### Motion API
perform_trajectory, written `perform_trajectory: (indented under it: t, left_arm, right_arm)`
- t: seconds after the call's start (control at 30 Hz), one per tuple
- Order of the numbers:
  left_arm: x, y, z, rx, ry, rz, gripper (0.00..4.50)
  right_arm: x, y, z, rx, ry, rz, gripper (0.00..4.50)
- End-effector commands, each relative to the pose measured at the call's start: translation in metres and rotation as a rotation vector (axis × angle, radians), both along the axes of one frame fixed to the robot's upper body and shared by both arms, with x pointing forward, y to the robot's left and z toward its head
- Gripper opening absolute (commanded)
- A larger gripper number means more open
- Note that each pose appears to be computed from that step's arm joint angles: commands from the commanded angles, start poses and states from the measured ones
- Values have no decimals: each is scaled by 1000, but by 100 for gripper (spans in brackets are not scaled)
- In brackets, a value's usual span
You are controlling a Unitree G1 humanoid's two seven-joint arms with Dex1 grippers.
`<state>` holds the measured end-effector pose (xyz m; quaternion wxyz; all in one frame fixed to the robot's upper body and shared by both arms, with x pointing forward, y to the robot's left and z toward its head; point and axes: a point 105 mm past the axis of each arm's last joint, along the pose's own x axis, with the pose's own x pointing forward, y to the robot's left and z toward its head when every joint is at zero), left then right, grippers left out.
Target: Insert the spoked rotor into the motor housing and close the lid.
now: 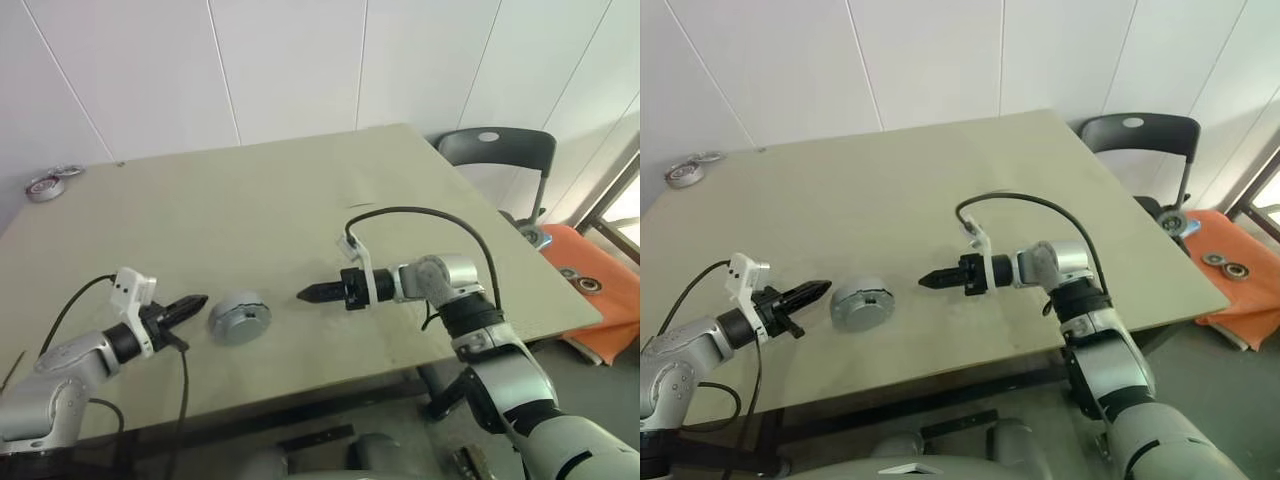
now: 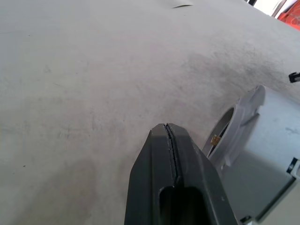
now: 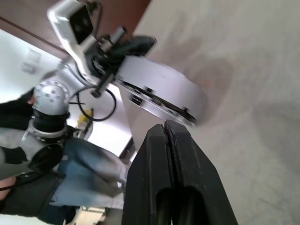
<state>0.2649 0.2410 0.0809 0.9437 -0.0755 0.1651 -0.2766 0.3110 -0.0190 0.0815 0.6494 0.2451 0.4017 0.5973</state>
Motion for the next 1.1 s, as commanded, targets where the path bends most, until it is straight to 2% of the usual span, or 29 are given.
perform_trajectory:
  t: [0.03, 0.2, 0.4, 0.53, 0.67, 0.8, 1.1]
  left_arm:
    - [1, 0, 7, 13, -33, 0, 0]
    - [-8, -2, 10, 4, -17, -38, 0]
    - [-45, -5, 9, 33, 97, -171, 0]
    - [-51, 22, 15, 93, 126, -132, 0]
    - [-40, 35, 21, 118, 99, -73, 0]
    - [-35, 24, 21, 98, 78, -87, 0]
    - [-32, 20, 17, 89, 66, -70, 0]
  right_arm:
    - [2, 22, 6, 9, -24, 51, 3]
    - [-17, 34, 21, 58, 42, 195, 3]
    - [-40, 29, 7, -35, 70, 320, 3]
    - [-48, 35, -3, -97, 60, 368, 3]
    - [-41, 59, 0, -84, 31, 343, 3]
    - [-31, 77, -1, -89, 15, 280, 3]
    - [-9, 81, -14, -137, 10, 136, 3]
